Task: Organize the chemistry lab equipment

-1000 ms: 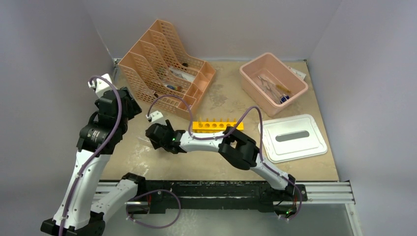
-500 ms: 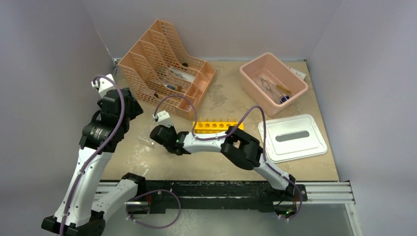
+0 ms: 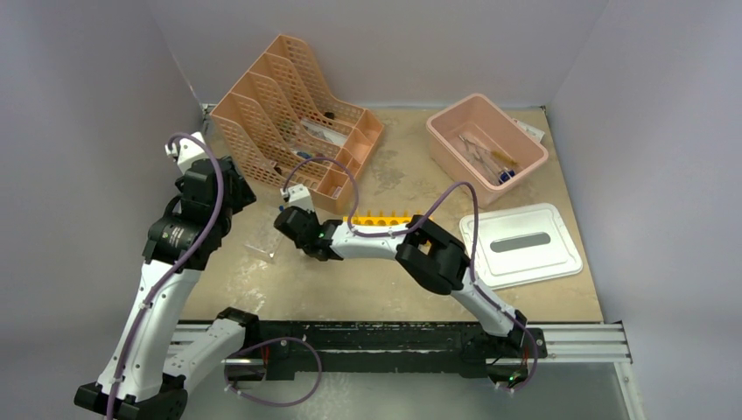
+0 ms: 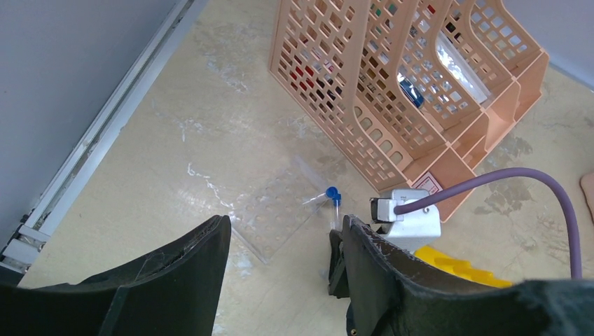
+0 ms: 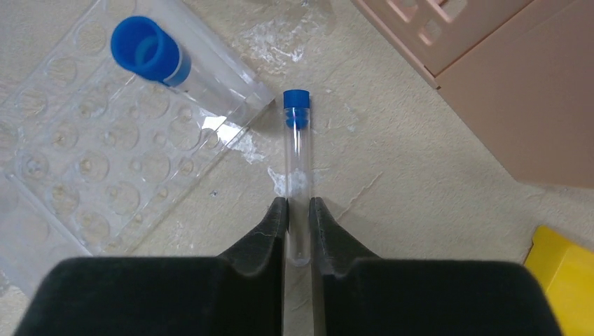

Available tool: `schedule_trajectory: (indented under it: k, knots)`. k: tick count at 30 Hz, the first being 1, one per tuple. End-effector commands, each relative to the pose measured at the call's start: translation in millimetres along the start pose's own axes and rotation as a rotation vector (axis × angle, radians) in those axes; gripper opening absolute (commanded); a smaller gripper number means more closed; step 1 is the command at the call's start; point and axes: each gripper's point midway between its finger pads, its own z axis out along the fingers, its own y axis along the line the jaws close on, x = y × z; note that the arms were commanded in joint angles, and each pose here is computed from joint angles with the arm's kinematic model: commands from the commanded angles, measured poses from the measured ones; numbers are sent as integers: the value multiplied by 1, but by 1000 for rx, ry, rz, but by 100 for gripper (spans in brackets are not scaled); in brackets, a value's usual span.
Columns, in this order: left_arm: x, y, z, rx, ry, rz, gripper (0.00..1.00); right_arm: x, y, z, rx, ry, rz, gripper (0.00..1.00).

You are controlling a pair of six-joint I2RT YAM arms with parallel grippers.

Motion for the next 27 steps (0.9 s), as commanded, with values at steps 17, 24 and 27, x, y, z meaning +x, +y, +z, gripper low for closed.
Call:
schedule_trajectory:
  k: [17,24,27]
  knots:
    - [48,-13,7,103,123,-50,66,-66,-10,-106,-299,-225,-109,3]
    - [35,-56,-7,304,158,-91,74,-115,-6,-169,-471,-422,-98,2]
    - [39,-95,-26,530,230,-103,76,-135,-10,-196,-516,-506,-92,2]
